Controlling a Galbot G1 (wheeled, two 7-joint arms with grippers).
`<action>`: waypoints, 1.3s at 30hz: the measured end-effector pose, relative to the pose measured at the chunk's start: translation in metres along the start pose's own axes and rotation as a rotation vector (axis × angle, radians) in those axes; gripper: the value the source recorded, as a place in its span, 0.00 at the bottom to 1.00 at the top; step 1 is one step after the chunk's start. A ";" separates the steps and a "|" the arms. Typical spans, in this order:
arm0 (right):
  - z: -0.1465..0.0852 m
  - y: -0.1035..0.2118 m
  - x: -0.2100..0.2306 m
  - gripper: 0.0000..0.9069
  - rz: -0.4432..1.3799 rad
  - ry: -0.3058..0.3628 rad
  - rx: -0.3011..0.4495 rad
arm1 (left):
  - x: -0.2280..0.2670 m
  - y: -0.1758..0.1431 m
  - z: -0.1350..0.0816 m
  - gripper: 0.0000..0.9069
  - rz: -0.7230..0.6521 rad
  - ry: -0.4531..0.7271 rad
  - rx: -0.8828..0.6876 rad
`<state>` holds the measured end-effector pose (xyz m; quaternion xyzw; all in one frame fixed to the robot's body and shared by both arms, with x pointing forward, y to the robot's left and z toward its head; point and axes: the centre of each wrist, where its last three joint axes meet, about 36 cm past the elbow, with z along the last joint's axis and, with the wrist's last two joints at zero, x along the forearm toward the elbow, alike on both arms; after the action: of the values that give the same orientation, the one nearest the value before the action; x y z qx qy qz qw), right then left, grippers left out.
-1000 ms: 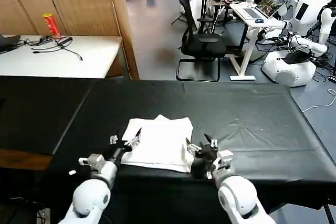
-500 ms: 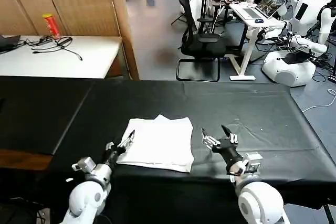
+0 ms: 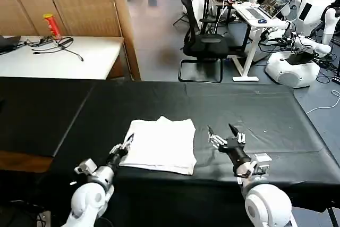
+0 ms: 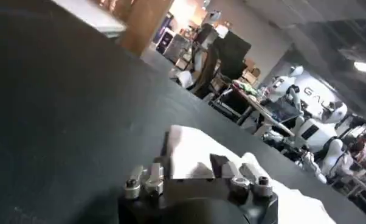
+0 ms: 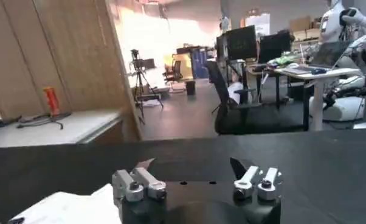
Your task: Fold and organize the clothes.
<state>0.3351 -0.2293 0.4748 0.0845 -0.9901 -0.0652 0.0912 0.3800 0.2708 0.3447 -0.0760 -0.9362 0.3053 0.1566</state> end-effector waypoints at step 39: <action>0.007 -0.003 0.012 0.97 0.045 0.032 0.006 | 0.071 -0.045 -0.174 0.00 -0.111 -0.197 -0.874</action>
<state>0.3228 -0.2338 0.4690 0.0636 -0.9904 -0.0587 0.1081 0.3705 0.3469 0.5221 -0.0552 -0.9904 -0.1217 0.0361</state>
